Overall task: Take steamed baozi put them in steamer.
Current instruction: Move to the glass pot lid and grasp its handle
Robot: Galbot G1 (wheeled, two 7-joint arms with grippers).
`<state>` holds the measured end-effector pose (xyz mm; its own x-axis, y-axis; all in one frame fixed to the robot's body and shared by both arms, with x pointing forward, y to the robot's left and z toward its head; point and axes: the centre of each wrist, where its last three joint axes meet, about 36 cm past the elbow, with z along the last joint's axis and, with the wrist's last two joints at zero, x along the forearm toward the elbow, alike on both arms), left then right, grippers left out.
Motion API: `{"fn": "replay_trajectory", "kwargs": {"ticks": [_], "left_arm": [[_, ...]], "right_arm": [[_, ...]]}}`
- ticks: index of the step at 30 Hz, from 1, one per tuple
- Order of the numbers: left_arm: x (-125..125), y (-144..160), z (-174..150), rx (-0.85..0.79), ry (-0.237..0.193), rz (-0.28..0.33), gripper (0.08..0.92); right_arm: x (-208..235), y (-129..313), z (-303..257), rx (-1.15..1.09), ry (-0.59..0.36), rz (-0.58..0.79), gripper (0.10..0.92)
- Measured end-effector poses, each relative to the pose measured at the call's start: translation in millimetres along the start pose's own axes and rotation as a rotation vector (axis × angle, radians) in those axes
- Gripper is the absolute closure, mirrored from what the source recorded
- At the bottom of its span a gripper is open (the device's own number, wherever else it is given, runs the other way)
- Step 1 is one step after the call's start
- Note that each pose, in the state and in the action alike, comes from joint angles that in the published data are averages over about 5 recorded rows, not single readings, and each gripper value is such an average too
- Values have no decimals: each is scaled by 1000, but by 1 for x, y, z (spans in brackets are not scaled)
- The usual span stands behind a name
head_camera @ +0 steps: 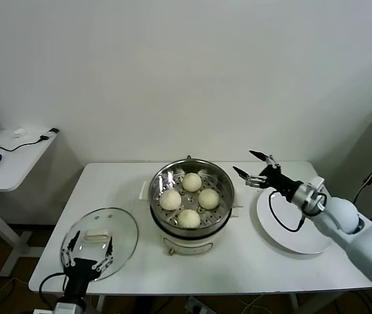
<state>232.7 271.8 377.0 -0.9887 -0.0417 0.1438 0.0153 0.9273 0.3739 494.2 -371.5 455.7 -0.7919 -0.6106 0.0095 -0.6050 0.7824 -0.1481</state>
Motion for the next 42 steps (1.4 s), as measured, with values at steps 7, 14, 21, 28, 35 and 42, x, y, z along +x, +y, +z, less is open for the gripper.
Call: {"fn": "replay_trajectory", "kwargs": {"ticks": [7, 14, 21, 28, 35, 42], "left_arm": [[-8, 10, 5, -287, 0, -18, 177], [-19, 6, 18, -690, 39, -25, 177], [-36, -2, 46, -1007, 83, -33, 177], [-59, -9, 76, -1166, 103, -42, 177], [-81, -17, 93, -1232, 104, -69, 177], [-102, -18, 103, -1266, 101, -98, 177]], "right_arm": [[41, 10, 29, -60, -26, 176, 200], [73, 22, 58, -99, -3, 312, 200], [94, 30, 75, -119, 14, 409, 200], [109, 32, 86, -124, 32, 476, 200], [120, 36, 95, -127, 44, 516, 200], [129, 37, 103, -121, 55, 544, 200]]}}
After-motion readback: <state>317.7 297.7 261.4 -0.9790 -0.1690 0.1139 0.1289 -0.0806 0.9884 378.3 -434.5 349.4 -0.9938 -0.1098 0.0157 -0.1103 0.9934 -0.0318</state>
